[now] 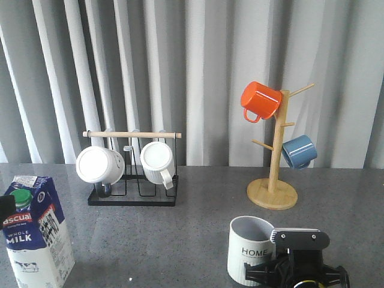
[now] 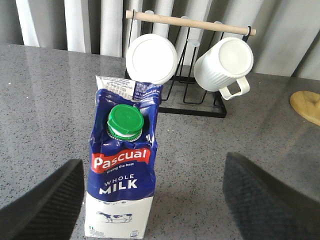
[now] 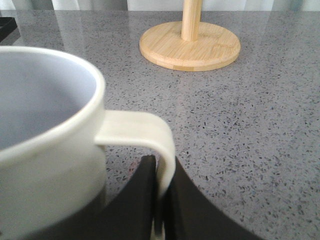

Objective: Place milk next to cup

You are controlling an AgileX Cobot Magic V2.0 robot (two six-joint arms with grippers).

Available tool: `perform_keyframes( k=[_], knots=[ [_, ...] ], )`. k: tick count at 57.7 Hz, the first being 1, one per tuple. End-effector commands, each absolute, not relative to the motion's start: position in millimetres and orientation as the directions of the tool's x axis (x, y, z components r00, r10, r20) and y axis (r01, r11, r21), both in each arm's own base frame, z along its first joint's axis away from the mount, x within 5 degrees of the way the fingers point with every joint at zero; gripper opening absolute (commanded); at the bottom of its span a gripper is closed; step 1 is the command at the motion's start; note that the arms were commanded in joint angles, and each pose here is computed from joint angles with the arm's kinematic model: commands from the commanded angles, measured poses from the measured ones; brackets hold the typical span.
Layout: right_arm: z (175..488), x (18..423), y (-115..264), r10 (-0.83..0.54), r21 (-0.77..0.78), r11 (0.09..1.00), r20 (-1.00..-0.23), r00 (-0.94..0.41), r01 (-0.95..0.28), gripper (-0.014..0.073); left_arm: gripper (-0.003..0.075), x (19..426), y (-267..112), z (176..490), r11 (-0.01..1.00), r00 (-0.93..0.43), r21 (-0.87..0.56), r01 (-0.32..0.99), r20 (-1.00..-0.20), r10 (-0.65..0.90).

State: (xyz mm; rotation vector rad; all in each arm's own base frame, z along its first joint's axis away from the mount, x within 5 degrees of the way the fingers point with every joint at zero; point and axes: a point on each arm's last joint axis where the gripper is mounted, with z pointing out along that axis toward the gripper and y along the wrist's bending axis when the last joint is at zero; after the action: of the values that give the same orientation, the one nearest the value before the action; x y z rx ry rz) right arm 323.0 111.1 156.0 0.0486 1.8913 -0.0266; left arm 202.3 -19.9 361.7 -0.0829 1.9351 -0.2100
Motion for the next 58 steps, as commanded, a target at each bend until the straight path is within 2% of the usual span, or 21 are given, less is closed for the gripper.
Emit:
perform_keyframes(
  k=[1, 18, 45, 58],
  knots=[
    [182.1, 327.9, 111.1, 0.029, 0.018, 0.998, -0.983, -0.179, 0.060, -0.0002, 0.0543, 202.4, -20.8, 380.1, 0.979, -0.271, -0.194, 0.062, -0.947, -0.170],
    [179.0, 327.3, 112.9, 0.005, -0.003, 0.999, -0.977, -0.214, 0.036, 0.0041, 0.0543, 202.4, -20.8, 380.1, 0.979, -0.272, -0.195, 0.062, -0.947, -0.172],
    [174.0, 323.3, 118.7, -0.022, -0.024, 1.000, -0.966, -0.256, 0.003, 0.0238, 0.0543, 202.2, -20.8, 379.5, 0.979, -0.278, -0.195, 0.062, -0.945, -0.171],
    [175.6, 312.0, 116.5, -0.029, -0.032, 0.999, -0.971, -0.237, 0.012, 0.0256, 0.0543, 202.1, -20.9, 379.0, 0.979, -0.283, -0.196, 0.061, -0.944, -0.171]
  ],
)
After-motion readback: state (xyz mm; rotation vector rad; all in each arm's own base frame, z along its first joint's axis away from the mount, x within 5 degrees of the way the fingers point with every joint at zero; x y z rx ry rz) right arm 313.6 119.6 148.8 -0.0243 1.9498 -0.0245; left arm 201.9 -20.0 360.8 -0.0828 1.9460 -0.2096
